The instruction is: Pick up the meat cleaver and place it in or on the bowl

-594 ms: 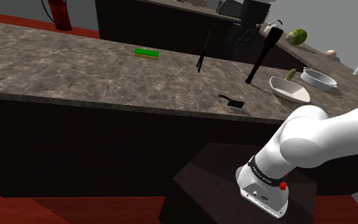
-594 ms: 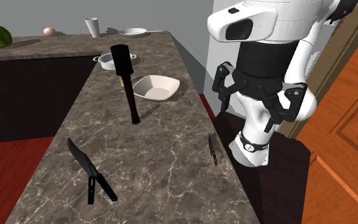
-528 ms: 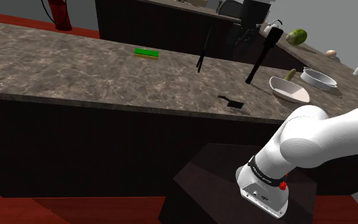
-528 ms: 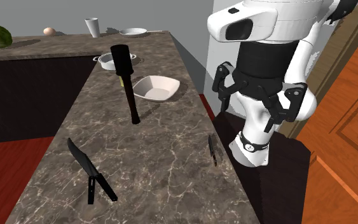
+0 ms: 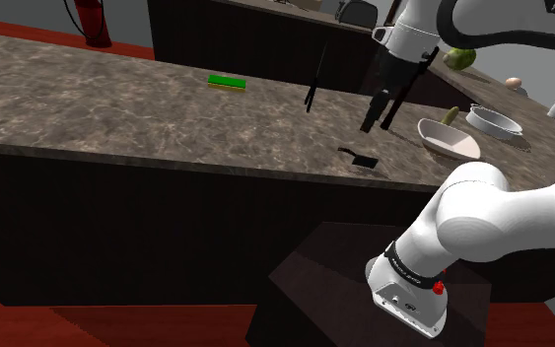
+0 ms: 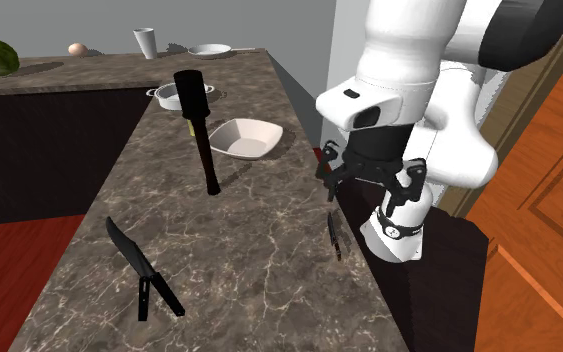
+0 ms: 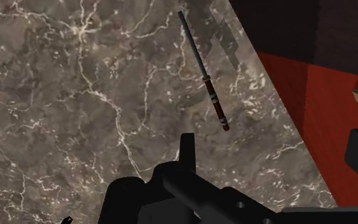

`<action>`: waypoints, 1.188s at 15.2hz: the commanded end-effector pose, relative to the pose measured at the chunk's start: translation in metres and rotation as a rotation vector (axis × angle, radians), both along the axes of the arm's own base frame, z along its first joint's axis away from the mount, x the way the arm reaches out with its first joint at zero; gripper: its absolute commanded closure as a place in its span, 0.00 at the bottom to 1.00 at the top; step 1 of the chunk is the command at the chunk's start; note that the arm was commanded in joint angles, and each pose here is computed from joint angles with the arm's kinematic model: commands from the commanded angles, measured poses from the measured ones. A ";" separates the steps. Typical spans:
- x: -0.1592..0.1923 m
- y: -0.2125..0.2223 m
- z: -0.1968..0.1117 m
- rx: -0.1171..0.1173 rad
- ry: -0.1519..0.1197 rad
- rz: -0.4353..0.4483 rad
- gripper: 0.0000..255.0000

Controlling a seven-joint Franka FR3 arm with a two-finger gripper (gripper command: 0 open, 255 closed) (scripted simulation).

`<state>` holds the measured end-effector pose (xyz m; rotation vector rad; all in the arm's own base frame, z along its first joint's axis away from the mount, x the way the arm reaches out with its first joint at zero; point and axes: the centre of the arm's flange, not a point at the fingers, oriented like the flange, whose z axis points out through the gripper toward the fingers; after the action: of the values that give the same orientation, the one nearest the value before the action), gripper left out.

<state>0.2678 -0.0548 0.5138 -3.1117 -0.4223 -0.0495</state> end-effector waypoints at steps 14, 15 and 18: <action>-0.016 -0.034 -0.117 -0.012 -0.078 0.361 0.00; -0.016 -0.034 -0.117 -0.011 -0.078 0.361 0.00; -0.016 -0.034 -0.117 -0.012 -0.078 0.361 0.00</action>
<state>0.2514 -0.0885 0.3966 -2.9967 -0.9782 -0.1668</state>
